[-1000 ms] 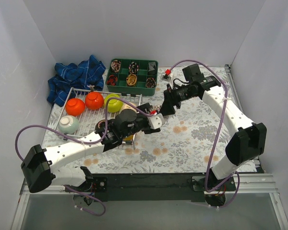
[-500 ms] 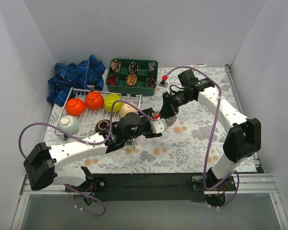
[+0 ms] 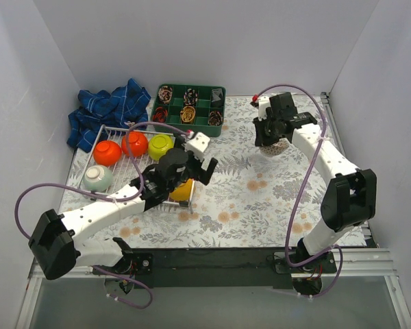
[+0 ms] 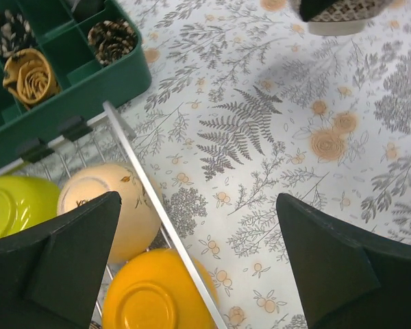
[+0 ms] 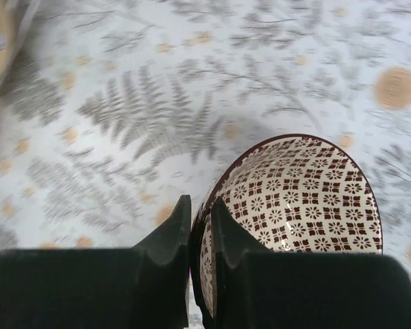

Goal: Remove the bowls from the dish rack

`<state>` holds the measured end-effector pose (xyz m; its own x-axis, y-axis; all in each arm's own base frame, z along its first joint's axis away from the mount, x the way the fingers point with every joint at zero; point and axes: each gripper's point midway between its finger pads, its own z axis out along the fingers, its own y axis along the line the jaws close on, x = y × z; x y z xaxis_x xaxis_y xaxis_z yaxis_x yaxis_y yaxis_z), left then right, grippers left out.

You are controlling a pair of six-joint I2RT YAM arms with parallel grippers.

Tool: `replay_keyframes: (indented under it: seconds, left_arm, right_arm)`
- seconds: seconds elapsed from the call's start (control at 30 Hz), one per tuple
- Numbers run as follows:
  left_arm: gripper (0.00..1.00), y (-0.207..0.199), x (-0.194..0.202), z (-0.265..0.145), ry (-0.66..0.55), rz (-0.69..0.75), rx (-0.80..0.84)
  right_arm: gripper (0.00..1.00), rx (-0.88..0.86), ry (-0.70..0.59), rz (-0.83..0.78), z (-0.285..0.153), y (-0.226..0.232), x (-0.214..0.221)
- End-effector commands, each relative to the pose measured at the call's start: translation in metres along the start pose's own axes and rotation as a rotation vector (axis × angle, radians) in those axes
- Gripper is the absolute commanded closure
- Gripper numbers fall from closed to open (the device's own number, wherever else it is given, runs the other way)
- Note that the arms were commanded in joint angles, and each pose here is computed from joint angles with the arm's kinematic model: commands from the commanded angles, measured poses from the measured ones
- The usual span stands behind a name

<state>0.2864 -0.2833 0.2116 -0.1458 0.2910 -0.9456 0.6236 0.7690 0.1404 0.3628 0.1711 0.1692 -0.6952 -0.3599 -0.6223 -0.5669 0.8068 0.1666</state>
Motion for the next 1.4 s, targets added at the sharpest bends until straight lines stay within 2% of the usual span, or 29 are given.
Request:
replay_keyframes:
  seconds: [0.0, 0.03, 0.17, 0.33, 0.47, 0.7, 0.73, 0.8, 0.83, 0.9, 0.93, 1.07, 1.1, 1.2, 1.37]
  left_arm:
    - [0.02, 0.031, -0.022, -0.018, -0.003, -0.315, -0.066]
    - [0.02, 0.045, -0.015, -0.021, 0.028, -0.387, -0.11]
    - [0.02, 0.077, -0.019, -0.029, 0.065, -0.482, -0.201]
    - [0.02, 0.104, -0.01, -0.042, 0.095, -0.551, -0.299]
    - [0.02, 0.113, 0.006, -0.051, 0.126, -0.646, -0.346]
    - [0.02, 0.118, 0.03, -0.066, 0.172, -0.726, -0.417]
    - [0.02, 0.117, 0.035, -0.066, 0.182, -0.741, -0.424]
    - [0.02, 0.114, 0.04, -0.066, 0.197, -0.772, -0.426]
    - [0.02, 0.112, 0.043, -0.066, 0.205, -0.799, -0.433]
    - [0.02, 0.111, 0.049, -0.068, 0.222, -0.818, -0.442]
    - [0.02, 0.11, 0.05, -0.069, 0.225, -0.838, -0.448]
    - [0.02, 0.107, 0.055, -0.071, 0.254, -0.856, -0.442]
    - [0.02, 0.108, 0.059, -0.074, 0.273, -0.864, -0.454]
    - [0.02, 0.111, 0.063, -0.079, 0.301, -0.884, -0.48]
    - [0.02, 0.127, 0.068, -0.091, 0.321, -0.914, -0.561]
  right_arm:
    - [0.99, 0.455, -0.175, 0.079, -0.007, -0.089, -0.042]
    - [0.99, 0.479, -0.184, 0.099, -0.005, -0.099, -0.043]
    - [0.99, 0.571, -0.226, 0.219, 0.014, -0.152, -0.039]
    - [0.99, 0.719, -0.253, 0.219, 0.037, -0.193, -0.035]
    - [0.99, 0.775, -0.251, 0.229, 0.053, -0.209, -0.028]
    - [0.97, 0.817, -0.225, 0.251, 0.072, -0.219, -0.005]
    - [0.91, 0.807, -0.214, 0.251, 0.077, -0.219, -0.001]
    - [0.85, 0.795, -0.206, 0.264, 0.081, -0.217, 0.004]
    - [0.74, 0.784, -0.203, 0.266, 0.083, -0.215, 0.005]
    - [0.64, 0.775, -0.199, 0.274, 0.083, -0.212, 0.008]
    - [0.54, 0.777, -0.203, 0.277, 0.08, -0.212, 0.008]
    - [0.41, 0.747, -0.233, 0.276, 0.068, -0.2, -0.002]
    - [0.35, 0.74, -0.207, 0.274, 0.066, -0.194, 0.006]
    - [0.25, 0.713, -0.258, 0.273, 0.046, -0.171, -0.009]
    - [0.16, 0.633, -0.289, 0.284, 0.009, -0.115, -0.017]
